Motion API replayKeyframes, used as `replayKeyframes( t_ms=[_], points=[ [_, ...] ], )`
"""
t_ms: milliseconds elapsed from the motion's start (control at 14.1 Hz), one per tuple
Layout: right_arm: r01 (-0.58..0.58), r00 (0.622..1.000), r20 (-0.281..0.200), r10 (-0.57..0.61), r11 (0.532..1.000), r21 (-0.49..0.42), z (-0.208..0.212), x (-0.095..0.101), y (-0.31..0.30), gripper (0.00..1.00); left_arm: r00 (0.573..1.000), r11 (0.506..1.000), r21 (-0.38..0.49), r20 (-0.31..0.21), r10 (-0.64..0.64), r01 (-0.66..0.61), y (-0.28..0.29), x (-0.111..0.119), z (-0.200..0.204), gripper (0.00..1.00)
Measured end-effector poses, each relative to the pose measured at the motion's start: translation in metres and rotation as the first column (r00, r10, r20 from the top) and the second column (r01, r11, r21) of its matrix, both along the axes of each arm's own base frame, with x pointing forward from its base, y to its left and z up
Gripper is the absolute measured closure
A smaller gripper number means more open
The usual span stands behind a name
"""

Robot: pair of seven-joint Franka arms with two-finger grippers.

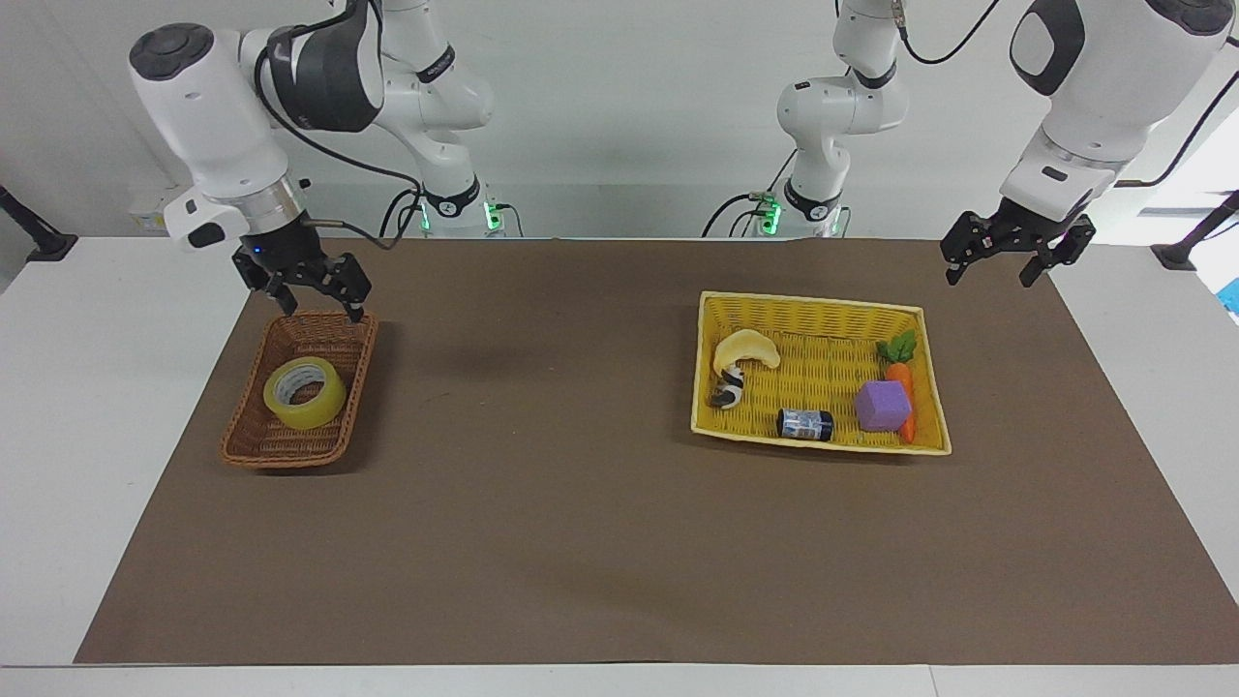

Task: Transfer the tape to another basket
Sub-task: 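Open the right gripper and release the tape roll in the basket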

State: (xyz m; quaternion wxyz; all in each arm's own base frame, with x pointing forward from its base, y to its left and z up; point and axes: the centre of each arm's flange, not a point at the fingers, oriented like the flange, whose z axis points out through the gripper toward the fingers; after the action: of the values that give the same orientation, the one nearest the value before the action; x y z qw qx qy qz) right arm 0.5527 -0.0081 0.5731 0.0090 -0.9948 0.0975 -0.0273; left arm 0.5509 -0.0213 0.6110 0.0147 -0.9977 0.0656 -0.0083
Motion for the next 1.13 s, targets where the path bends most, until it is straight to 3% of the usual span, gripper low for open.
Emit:
replayKeyframes(
  t_ms=[354, 1133],
  points=[
    [0.009, 1.000, 0.001, -0.009, 1.000, 0.001, 0.061, -0.020, 0.004, 0.00, 1.000, 1.000, 0.000, 0.000, 0.000, 0.000, 0.000, 0.000, 0.000, 0.00],
    [0.000, 0.999, -0.052, -0.002, 1.000, -0.030, 0.083, -0.039, -0.004, 0.00, 1.000, 1.000, 0.000, 0.000, -0.015, 0.015, -0.008, 0.000, 0.000, 0.00]
  ],
)
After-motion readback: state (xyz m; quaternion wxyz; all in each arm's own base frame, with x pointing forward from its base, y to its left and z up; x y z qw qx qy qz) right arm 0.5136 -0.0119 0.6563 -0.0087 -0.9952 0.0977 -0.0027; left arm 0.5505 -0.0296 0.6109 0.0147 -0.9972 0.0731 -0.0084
